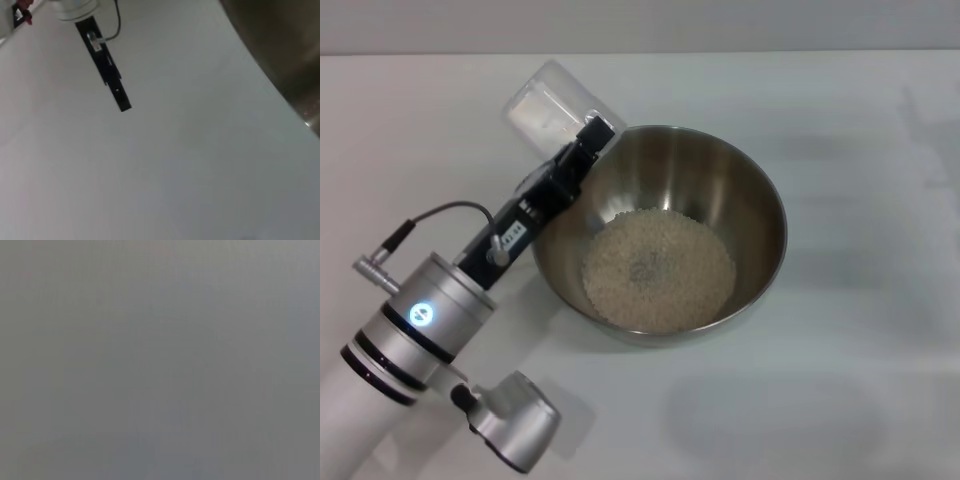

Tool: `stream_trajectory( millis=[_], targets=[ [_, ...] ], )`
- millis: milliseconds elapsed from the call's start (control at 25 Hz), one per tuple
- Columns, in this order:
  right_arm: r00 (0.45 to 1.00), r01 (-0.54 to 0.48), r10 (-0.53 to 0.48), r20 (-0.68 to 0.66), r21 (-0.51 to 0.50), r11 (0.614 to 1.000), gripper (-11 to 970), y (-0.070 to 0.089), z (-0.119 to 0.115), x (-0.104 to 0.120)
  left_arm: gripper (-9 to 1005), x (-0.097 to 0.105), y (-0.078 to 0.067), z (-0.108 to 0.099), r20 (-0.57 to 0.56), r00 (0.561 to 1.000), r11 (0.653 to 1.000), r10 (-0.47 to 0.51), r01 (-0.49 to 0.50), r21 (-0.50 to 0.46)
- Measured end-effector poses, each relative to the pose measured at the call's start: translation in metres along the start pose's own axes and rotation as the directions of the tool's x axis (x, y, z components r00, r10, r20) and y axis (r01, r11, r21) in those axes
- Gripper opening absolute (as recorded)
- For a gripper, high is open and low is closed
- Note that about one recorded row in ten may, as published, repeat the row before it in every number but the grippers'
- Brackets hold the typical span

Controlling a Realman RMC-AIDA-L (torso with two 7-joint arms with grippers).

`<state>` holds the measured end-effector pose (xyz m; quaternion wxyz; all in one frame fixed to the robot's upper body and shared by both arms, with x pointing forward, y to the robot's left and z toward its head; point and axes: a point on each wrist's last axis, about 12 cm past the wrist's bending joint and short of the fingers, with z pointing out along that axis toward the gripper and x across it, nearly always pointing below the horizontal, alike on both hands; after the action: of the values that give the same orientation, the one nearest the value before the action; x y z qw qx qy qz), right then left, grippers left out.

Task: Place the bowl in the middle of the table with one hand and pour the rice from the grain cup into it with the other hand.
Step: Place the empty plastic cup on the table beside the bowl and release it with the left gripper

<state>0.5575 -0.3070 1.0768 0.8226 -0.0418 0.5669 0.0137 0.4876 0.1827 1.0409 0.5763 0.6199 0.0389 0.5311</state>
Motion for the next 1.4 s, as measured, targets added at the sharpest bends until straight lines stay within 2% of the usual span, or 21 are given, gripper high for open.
stream_trajectory(
  millis=[280,440,560,680,760,880,920,960,1000,1040,1120,1160,1400],
  targets=[
    [1.000,-0.001,0.001,0.001,-0.002,1.000,745,0.000,0.000,0.000,26,-0.009,0.000,-0.004,0.042,0.999,1.000,-0.025,0.025,0.012],
    [1.000,-0.001,0.001,0.003,-0.002,1.000,745,0.001,0.000,0.000,26,-0.006,0.001,-0.003,0.015,0.998,0.998,-0.068,0.068,0.017],
    [1.000,-0.002,0.002,0.004,-0.002,1.000,745,0.001,0.000,0.000,26,-0.006,0.002,-0.002,-0.011,0.984,0.983,-0.180,0.180,0.015],
    [1.000,-0.001,0.001,0.004,-0.002,1.000,745,0.001,0.001,-0.001,25,-0.001,0.007,-0.001,-0.087,0.926,0.930,-0.367,0.367,-0.024],
    [1.000,-0.001,0.001,0.004,-0.003,1.000,745,0.001,0.001,-0.001,25,0.005,0.010,0.000,-0.141,0.849,0.860,-0.509,0.505,-0.067],
    [1.000,-0.004,0.004,0.003,-0.006,1.000,746,0.001,0.003,-0.001,25,0.019,0.005,-0.003,-0.230,0.639,0.676,-0.734,0.720,-0.156],
    [1.000,-0.005,0.005,0.004,-0.007,1.000,746,0.002,0.003,-0.001,25,0.024,0.002,-0.004,-0.252,0.543,0.592,-0.801,0.782,-0.195],
    [1.000,-0.007,0.007,0.005,-0.008,1.000,746,0.002,0.004,-0.001,25,0.030,-0.002,-0.005,-0.273,0.419,0.484,-0.866,0.839,-0.247],
    [1.000,-0.008,0.008,0.006,-0.009,1.000,746,0.002,0.005,-0.001,24,0.034,-0.007,-0.007,-0.290,0.316,0.398,-0.903,0.870,-0.291],
    [1.000,-0.008,0.008,0.008,-0.011,1.000,746,0.003,0.006,-0.002,24,0.040,-0.013,-0.009,-0.301,0.189,0.291,-0.935,0.892,-0.345],
    [1.000,-0.009,0.009,0.010,-0.012,1.000,746,0.003,0.007,-0.002,24,0.046,-0.023,-0.013,-0.310,0.007,0.143,-0.951,0.897,-0.419],
    [1.000,-0.010,0.010,0.011,-0.012,1.000,746,0.003,0.007,-0.002,24,0.047,-0.027,-0.015,-0.308,-0.066,0.083,-0.949,0.891,-0.447],
    [1.000,-0.010,0.010,0.013,-0.015,1.000,746,0.004,0.008,-0.002,25,0.043,-0.046,-0.020,-0.334,-0.354,-0.146,-0.873,0.846,-0.513]
  ],
)
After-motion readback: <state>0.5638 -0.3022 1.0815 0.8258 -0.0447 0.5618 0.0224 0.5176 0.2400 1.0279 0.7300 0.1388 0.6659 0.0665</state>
